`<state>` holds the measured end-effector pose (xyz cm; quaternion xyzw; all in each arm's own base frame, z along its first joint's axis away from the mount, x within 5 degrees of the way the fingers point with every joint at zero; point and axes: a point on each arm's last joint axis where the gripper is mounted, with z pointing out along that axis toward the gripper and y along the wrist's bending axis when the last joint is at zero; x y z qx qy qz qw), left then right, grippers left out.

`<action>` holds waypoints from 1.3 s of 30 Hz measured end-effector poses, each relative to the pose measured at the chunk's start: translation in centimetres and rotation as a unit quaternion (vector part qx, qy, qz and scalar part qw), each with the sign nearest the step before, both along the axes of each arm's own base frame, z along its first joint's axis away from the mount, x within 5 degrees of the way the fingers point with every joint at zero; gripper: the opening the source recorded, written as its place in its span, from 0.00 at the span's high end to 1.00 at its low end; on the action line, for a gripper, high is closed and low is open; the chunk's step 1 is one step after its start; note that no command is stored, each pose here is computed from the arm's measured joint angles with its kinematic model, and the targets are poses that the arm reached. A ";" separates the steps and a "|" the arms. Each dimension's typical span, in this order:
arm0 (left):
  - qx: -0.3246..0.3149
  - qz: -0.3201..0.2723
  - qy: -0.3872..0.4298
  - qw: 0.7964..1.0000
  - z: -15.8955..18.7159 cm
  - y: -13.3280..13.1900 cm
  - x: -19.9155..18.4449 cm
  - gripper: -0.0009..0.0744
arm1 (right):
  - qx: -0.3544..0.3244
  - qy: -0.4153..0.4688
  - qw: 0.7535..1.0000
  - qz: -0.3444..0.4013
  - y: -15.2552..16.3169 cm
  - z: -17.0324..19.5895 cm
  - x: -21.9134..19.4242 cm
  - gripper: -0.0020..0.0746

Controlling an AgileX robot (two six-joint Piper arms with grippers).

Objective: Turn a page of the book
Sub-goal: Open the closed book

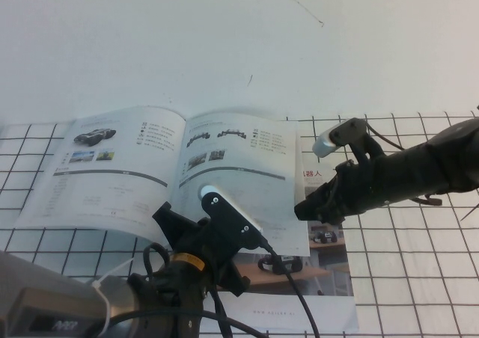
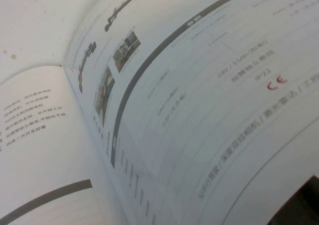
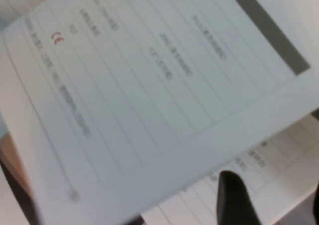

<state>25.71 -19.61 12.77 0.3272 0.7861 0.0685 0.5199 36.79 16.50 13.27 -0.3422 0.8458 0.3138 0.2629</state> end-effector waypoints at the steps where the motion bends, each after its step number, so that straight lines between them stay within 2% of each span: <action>1: 0.000 0.000 0.000 1.000 0.0 0.0 0.0 0.99 | -0.008 -0.001 1.000 0.000 -0.1 0.1 0.0 0.54; 9: -0.002 0.003 -0.007 1.000 0.1 0.0 0.1 0.99 | -0.045 0.019 0.999 0.002 -0.6 -0.2 -0.4 0.54; 17: -0.006 0.007 -0.008 1.000 0.1 0.1 0.1 0.99 | 0.027 -0.014 0.999 -0.024 0.5 0.7 0.3 0.54; 20: -0.007 0.007 -0.007 1.000 0.1 0.1 0.1 0.99 | 0.048 -0.023 0.998 -0.032 1.1 0.1 0.6 0.62; 25: -0.007 0.008 -0.008 1.000 0.2 0.1 0.1 0.99 | 0.049 -0.013 0.998 -0.024 2.0 -1.9 0.4 0.89; 27: -0.007 0.008 -0.009 1.000 0.2 0.1 0.1 0.99 | 0.045 -0.005 0.999 -0.017 2.3 -2.9 0.2 0.94; 34: -0.011 0.017 -0.035 0.999 0.6 0.2 0.3 0.99 | 0.045 0.021 0.999 0.004 2.8 -3.7 -0.4 0.97; 39: -0.015 0.050 -0.049 0.997 0.9 0.7 0.5 0.99 | 0.030 0.043 0.999 0.007 2.8 -3.8 -0.6 0.97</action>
